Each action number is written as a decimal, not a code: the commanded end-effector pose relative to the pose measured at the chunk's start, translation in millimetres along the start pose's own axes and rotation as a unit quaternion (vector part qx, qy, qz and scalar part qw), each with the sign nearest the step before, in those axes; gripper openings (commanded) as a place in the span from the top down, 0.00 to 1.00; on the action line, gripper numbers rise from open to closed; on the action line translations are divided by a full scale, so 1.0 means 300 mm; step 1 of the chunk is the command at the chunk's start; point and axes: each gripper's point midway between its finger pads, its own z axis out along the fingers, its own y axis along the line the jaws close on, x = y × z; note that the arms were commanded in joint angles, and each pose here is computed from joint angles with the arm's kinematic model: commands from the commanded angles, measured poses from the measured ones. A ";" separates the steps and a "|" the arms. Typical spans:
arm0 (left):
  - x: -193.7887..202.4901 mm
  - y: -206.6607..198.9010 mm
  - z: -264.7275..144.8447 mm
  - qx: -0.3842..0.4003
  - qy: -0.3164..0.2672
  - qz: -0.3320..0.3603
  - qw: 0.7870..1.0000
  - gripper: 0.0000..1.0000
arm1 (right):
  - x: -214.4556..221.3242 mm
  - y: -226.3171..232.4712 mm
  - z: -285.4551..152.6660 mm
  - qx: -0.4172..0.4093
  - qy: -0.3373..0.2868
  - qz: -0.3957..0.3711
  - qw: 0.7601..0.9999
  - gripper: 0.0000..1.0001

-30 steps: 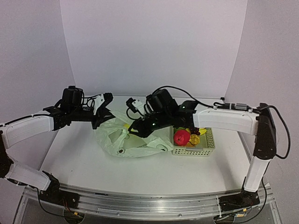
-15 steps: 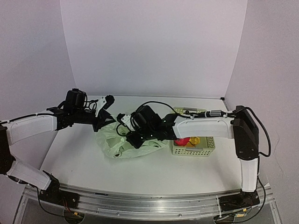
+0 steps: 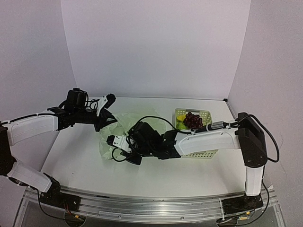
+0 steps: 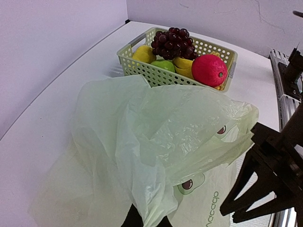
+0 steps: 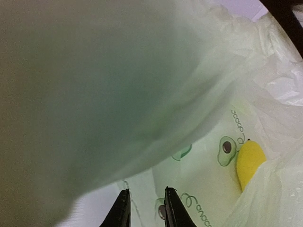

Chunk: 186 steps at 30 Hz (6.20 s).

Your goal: Untie the knot of the plastic bag and take out the fruit

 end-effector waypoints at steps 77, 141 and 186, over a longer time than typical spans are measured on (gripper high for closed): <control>-0.234 -0.145 -0.071 0.177 -0.078 0.041 0.980 1.00 | 0.413 -0.421 0.431 0.038 0.171 -0.182 0.968 0.52; -0.088 0.075 -0.100 0.045 -0.030 0.023 0.998 1.00 | 0.669 -0.601 -0.891 0.333 0.191 0.577 0.722 0.95; 0.000 -0.018 -0.107 0.083 -0.036 0.023 0.996 1.00 | 0.833 -0.659 -0.996 0.265 0.309 0.581 0.705 0.17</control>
